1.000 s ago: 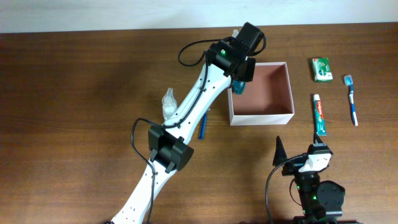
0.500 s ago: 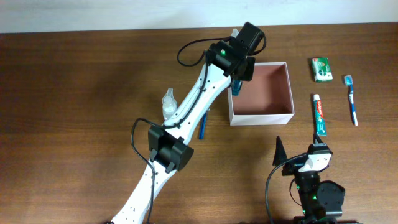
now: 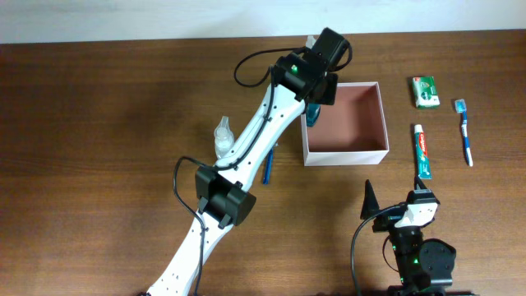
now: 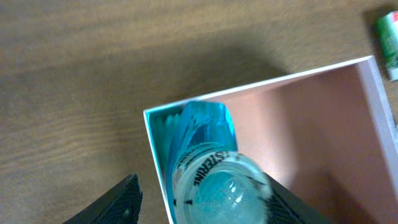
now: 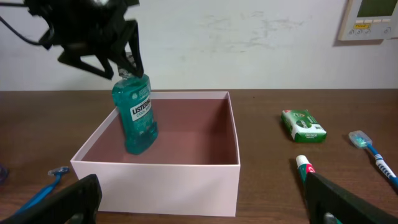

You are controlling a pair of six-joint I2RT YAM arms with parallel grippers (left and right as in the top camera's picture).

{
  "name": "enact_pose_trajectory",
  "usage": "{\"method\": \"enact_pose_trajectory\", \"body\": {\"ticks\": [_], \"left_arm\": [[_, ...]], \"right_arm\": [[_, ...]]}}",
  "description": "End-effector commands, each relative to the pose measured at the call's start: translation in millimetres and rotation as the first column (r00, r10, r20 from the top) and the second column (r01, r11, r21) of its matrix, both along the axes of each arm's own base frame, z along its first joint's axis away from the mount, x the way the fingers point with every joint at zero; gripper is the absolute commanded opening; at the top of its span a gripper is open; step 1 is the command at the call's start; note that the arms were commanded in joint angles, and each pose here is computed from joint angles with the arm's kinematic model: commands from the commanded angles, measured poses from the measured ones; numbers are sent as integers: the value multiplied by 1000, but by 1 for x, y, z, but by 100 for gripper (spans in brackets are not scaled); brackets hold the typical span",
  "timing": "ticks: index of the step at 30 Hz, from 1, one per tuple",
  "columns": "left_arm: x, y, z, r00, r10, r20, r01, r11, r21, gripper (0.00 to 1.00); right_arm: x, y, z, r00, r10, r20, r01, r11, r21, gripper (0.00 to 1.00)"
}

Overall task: Pack container
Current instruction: 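Lower the mouthwash into the box's back-left corner and open the left gripper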

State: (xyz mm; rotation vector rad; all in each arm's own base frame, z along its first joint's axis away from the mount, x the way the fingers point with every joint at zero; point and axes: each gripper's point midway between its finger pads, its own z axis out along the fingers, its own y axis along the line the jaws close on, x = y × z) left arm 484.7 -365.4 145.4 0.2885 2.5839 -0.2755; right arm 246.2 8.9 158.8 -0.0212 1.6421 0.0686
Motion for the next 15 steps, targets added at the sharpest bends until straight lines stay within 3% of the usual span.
{"method": "enact_pose_trajectory", "body": {"ticks": [1,6,9,15], "left_arm": [[6,8,84,987,-2,161,17,996,-88,68],[6,34,153,962,40,271,3,988,-156,83],[5,69,185,946,102,309,-53,985,-161,86],[-12,171,203,932,243,267,-243,969,-35,92]], "right_arm": [[0,0,-2,1000,-2,-4,2,1000,2,99],[0,0,-2,1000,-2,-4,2,1000,2,99],[0,0,-2,1000,-2,-4,2,1000,2,99],[0,0,-2,1000,-2,-4,2,1000,3,99]]}}
